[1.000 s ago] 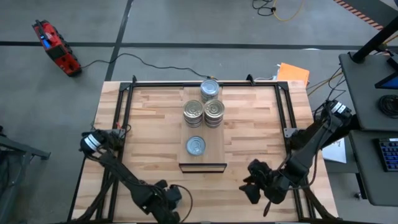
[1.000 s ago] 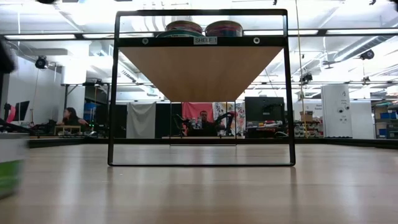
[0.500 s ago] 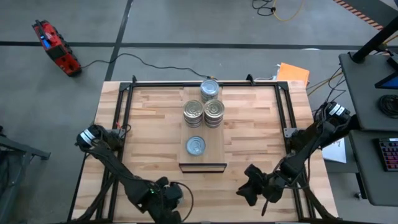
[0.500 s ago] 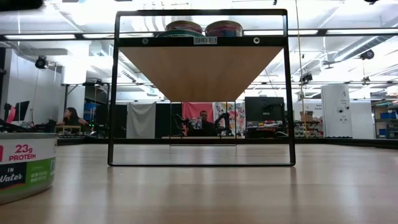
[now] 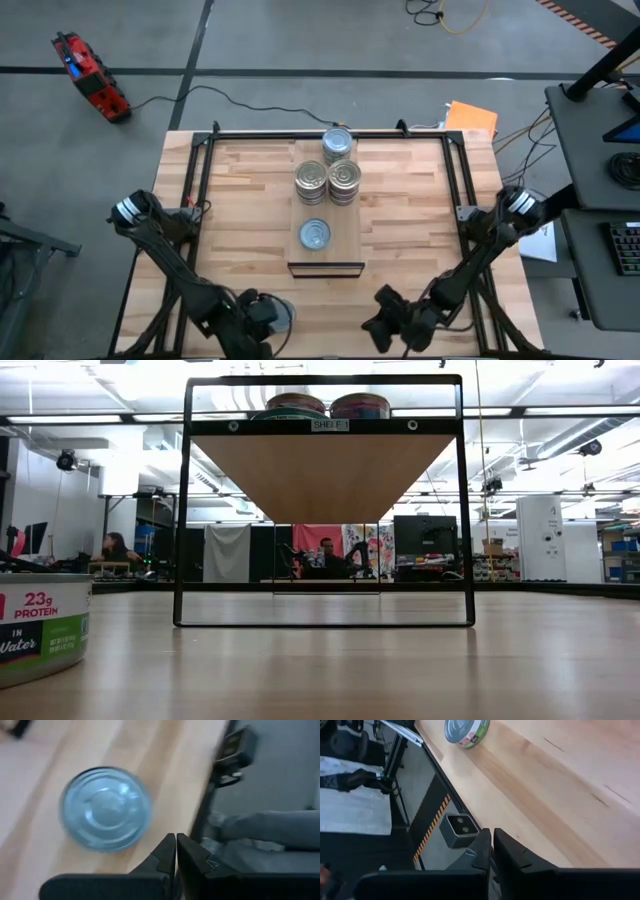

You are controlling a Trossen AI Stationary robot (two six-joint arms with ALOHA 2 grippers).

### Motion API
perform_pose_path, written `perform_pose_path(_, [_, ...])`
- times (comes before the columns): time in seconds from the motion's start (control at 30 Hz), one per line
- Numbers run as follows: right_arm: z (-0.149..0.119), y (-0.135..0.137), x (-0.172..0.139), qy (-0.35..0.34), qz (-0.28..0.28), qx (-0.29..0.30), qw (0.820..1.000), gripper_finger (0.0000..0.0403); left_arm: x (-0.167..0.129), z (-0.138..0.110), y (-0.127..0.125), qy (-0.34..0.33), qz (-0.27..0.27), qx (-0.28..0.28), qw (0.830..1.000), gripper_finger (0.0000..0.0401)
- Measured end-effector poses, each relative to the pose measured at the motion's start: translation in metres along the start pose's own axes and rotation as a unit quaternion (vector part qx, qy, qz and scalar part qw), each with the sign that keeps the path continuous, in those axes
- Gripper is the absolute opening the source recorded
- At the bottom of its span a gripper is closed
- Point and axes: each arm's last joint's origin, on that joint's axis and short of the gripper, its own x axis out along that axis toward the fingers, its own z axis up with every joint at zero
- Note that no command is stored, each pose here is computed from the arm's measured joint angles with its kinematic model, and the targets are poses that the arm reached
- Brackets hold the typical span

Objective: Stack canned seafood by type on shelf
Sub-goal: Stack the green tuna can on top of the green tuna can on the shelf

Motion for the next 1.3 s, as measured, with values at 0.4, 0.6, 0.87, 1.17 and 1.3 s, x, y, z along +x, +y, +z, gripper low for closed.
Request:
perform_pose_path(0.4, [-0.012, 0.019, 0.046, -0.015, -0.007, 0.052, 0.999, 0.0013, 0.012, -0.022, 0.047, 0.002, -0.077, -0.023, 0.997, 0.0])
perform_pose_path(0.6, [-0.017, 0.013, 0.066, -0.022, -0.024, 0.087, 0.996, 0.0013, 0.021, -0.027, 0.058, 0.009, -0.051, -0.015, 0.999, 0.0])
perform_pose_path(0.87, [-0.01, 0.01, 0.082, -0.054, -0.032, 0.105, 0.992, 0.0013, 0.029, -0.032, 0.074, -0.008, -0.015, -0.004, 1.0, 0.0])
perform_pose_path(1.17, [0.005, 0.006, 0.088, -0.068, -0.043, 0.104, 0.991, 0.0013, 0.037, -0.035, 0.083, -0.035, -0.041, 0.005, 0.999, 0.0])
perform_pose_path(1.3, [0.005, 0.004, 0.09, -0.071, -0.045, 0.108, 0.991, 0.0013, 0.041, -0.036, 0.085, -0.058, -0.066, -0.005, 0.996, 0.0])
